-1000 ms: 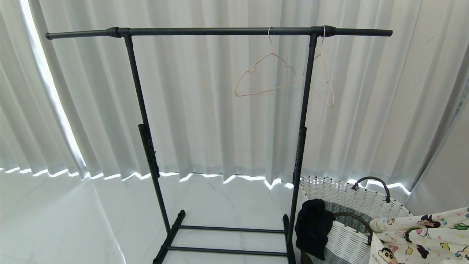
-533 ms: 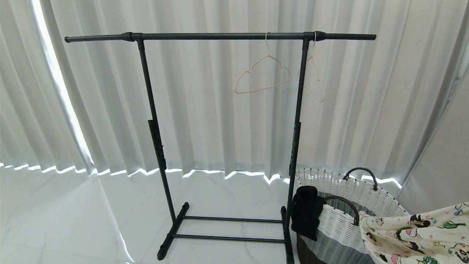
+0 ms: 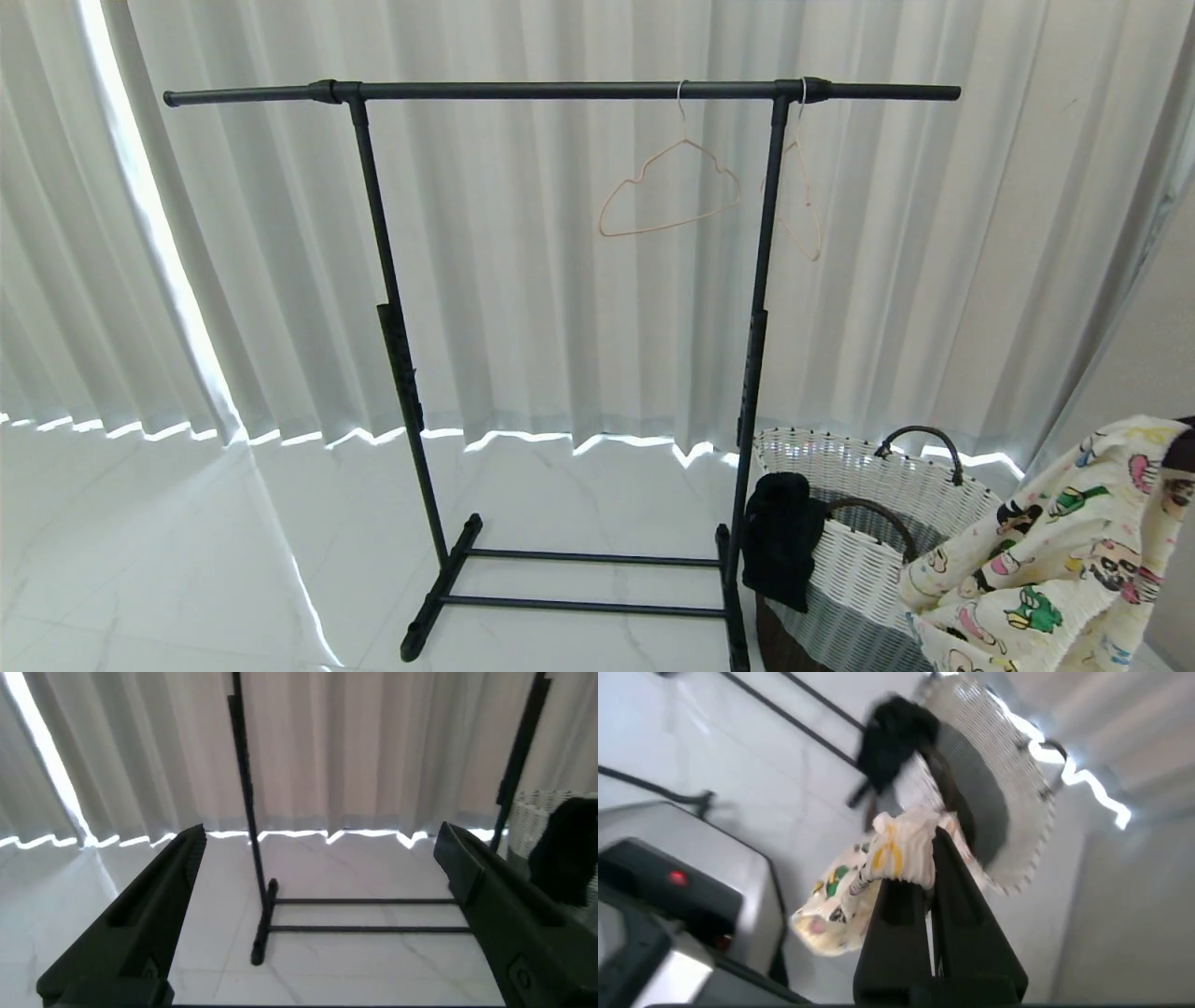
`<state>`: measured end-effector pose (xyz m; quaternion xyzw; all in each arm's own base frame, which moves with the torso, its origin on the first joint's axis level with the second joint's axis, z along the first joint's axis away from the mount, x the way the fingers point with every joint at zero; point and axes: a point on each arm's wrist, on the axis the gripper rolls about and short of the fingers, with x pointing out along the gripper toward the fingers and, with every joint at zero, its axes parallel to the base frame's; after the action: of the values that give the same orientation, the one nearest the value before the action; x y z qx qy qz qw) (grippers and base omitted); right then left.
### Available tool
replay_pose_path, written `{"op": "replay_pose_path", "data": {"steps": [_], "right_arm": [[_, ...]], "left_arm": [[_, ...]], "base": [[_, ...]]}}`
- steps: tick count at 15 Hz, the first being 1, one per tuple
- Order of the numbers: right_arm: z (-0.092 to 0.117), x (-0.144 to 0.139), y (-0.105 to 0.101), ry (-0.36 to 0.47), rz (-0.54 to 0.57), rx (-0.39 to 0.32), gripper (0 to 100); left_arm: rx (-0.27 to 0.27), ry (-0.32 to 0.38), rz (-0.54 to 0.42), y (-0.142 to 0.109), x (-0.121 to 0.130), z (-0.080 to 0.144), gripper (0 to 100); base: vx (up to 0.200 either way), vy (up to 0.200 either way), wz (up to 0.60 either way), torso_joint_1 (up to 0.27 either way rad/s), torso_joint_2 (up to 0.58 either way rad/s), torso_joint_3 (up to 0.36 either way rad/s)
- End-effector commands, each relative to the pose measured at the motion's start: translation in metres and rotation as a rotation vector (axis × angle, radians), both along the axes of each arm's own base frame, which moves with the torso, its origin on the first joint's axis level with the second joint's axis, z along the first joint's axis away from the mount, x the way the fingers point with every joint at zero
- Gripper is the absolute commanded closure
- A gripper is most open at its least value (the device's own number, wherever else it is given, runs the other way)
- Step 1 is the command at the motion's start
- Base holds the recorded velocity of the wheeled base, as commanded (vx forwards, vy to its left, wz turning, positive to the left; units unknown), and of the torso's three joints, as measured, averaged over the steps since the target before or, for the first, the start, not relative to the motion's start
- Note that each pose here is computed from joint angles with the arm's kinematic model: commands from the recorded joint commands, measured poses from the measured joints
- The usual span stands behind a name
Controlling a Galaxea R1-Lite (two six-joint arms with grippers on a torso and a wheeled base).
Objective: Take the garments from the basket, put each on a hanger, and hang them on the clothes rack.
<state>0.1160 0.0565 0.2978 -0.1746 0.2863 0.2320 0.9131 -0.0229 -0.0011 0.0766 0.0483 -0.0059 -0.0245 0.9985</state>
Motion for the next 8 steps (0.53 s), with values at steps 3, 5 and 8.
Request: {"op": "replay_pose_path", "data": {"steps": [3,5,8], "right_arm": [[0.031,0.034,0.026,0.071,0.114,0.044,100],[0.028,0.047,0.037,0.128,0.153,0.039,100],[0.007,0.055,0.070,0.220,0.257,-0.007,100]], "left_arm": [[-0.146,-0.056,-0.183,-0.002,0.001,0.082,0],[-0.169,0.005,-0.188,-0.003,0.027,0.131,0],[-0.170,0.129,-0.314,-0.012,0.073,0.161,0]], "base": [[0.000,0.000,0.00,0.000,0.00,0.000],[0.000,0.000,0.00,0.000,0.00,0.000],[0.000,0.000,0.00,0.000,0.00,0.000]]}}
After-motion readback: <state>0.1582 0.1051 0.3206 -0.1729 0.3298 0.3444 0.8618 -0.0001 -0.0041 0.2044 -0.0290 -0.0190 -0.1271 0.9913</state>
